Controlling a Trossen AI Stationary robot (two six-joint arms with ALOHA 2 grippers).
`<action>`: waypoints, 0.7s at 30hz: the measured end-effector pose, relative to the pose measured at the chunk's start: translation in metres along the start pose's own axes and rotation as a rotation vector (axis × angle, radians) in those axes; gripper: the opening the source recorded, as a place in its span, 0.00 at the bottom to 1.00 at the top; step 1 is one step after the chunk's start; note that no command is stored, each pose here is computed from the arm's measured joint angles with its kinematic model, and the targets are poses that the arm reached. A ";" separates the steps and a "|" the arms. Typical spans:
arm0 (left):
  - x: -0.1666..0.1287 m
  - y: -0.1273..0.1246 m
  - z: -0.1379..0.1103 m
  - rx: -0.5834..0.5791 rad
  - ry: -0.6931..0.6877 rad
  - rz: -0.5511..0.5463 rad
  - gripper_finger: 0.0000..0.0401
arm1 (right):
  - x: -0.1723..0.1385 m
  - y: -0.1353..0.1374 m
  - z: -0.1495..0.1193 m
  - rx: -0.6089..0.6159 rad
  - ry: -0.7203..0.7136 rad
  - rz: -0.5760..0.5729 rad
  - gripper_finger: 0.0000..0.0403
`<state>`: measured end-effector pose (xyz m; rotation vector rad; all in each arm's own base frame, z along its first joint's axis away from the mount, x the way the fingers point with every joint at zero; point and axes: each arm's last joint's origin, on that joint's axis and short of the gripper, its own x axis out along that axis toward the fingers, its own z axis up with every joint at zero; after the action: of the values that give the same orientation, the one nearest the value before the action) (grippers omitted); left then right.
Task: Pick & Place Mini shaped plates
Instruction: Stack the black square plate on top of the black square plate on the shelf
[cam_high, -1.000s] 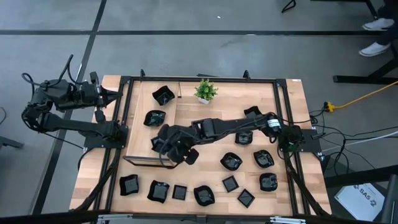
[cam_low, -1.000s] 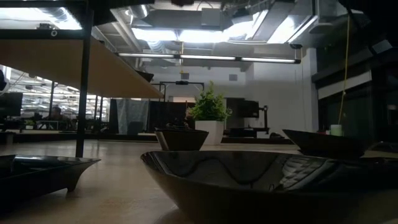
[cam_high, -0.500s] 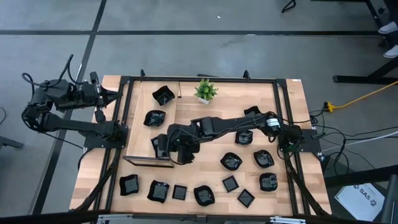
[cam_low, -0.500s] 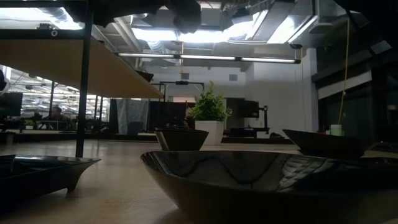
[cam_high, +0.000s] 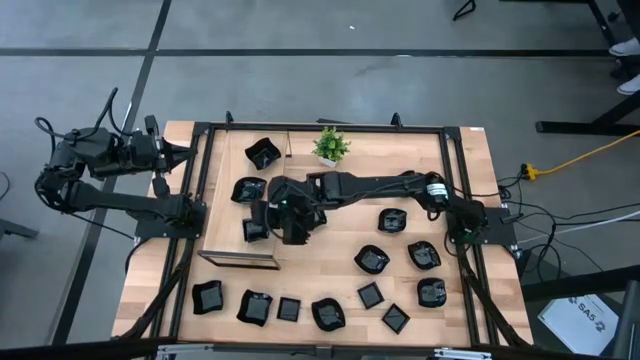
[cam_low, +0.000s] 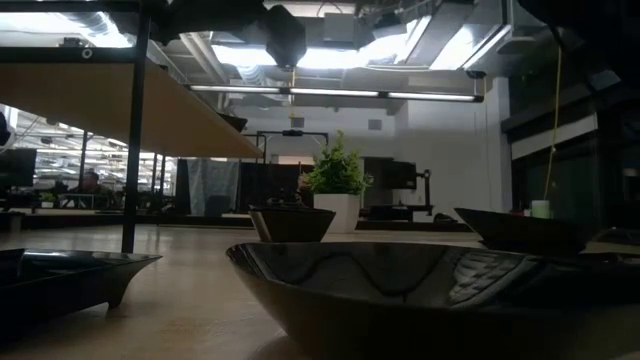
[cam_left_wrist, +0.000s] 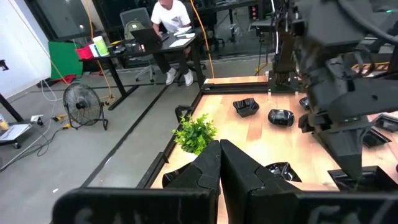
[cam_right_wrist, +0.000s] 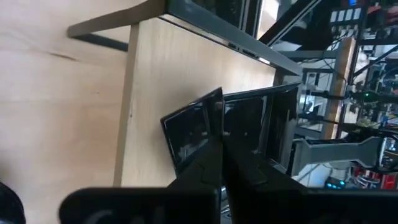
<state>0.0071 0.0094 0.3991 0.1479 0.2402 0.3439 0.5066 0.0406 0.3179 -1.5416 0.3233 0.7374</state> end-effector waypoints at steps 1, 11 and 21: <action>0.000 0.000 0.000 0.000 0.000 0.000 0.01 | 0.002 0.000 -0.002 0.006 -0.006 -0.006 0.01; 0.000 0.000 0.000 0.000 0.000 0.000 0.01 | 0.024 0.007 -0.008 0.040 -0.004 -0.024 0.03; 0.000 0.000 0.000 0.000 0.000 0.000 0.01 | 0.023 0.006 -0.011 0.187 -0.001 -0.036 0.10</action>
<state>0.0071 0.0094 0.3991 0.1476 0.2402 0.3438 0.5232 0.0340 0.2982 -1.3668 0.3533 0.6612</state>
